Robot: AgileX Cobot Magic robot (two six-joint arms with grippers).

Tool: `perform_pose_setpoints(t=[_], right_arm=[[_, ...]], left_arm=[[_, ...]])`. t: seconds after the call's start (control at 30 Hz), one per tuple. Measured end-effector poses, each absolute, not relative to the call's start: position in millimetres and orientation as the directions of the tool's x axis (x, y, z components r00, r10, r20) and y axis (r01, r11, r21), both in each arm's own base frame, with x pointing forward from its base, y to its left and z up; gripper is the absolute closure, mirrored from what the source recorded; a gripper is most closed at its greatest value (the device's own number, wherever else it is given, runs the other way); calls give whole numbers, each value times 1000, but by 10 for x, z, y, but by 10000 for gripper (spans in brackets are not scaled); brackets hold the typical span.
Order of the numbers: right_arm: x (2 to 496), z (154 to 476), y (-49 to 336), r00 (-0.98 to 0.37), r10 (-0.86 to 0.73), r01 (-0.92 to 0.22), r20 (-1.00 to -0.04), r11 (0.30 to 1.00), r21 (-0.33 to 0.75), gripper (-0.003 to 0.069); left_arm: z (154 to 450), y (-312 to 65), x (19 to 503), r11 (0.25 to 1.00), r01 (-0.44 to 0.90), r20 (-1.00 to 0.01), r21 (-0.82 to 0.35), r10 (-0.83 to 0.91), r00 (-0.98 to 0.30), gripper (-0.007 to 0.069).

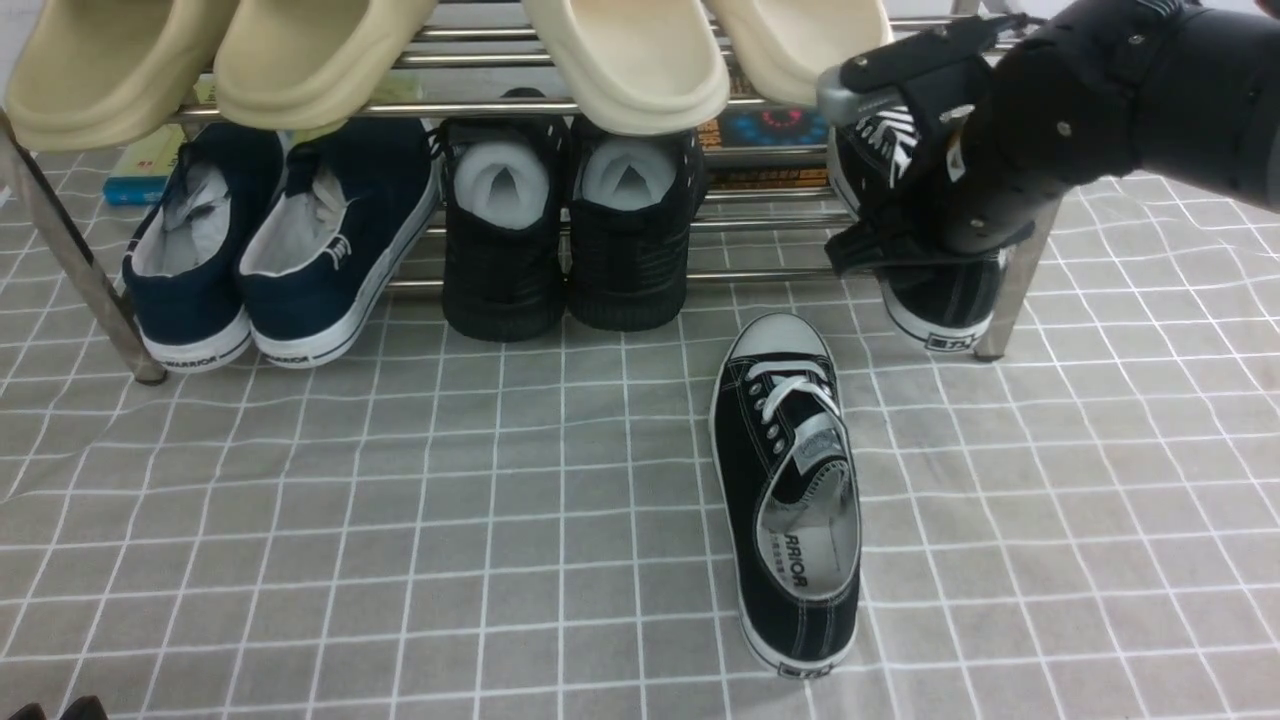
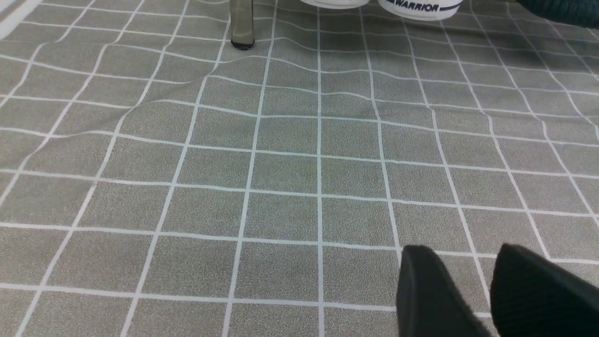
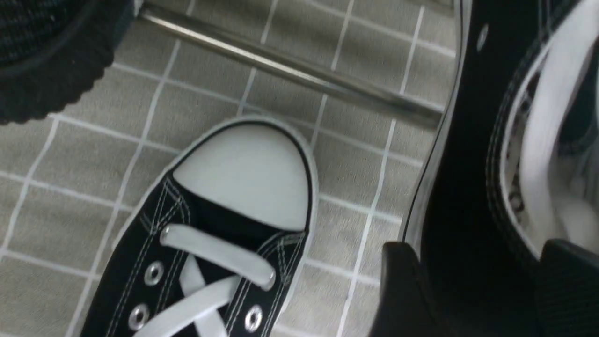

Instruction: Take the shoes off the shelf with your hand from the grey coffee tablecloth.

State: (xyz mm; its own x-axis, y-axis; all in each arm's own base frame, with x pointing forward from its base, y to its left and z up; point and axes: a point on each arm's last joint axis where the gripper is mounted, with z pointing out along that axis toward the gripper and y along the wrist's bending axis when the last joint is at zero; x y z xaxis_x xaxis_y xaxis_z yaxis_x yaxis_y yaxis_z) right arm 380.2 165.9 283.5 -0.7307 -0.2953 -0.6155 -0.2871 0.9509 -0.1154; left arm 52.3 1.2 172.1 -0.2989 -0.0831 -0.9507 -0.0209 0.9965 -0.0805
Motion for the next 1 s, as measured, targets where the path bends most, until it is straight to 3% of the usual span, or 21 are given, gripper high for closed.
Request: perform_pose_setpoints(t=[0.2, 0.43, 0.53, 0.67, 0.73, 1.0], right_arm=[[3891, 2808, 1634, -674, -366, -316, -642, 928, -197, 267], [3998, 2487, 1674, -707, -398, -334, -585, 917, -220, 271], [4010, 2382, 1672, -730, -408, -337, -549, 913, -230, 337], [3916, 2442, 1693, -760, -396, -331, -516, 918, -217, 574], [3787, 2551, 1697, -789, -391, -327, -474, 920, -215, 647], [3105, 3140, 1606, -891, -329, -300, -314, 944, -138, 652]], left_arm=[[1721, 12, 523, 997, -21, -951, -81, -83, -299, 384], [1721, 12, 523, 997, -21, -951, -81, -83, -299, 384], [1721, 12, 523, 997, -21, -951, -81, -83, -299, 384], [1721, 12, 523, 997, -21, -951, -81, -83, -299, 384], [1721, 12, 523, 997, -21, -951, -81, -83, -299, 384], [1721, 12, 523, 997, -21, -951, -81, -83, -299, 384]])
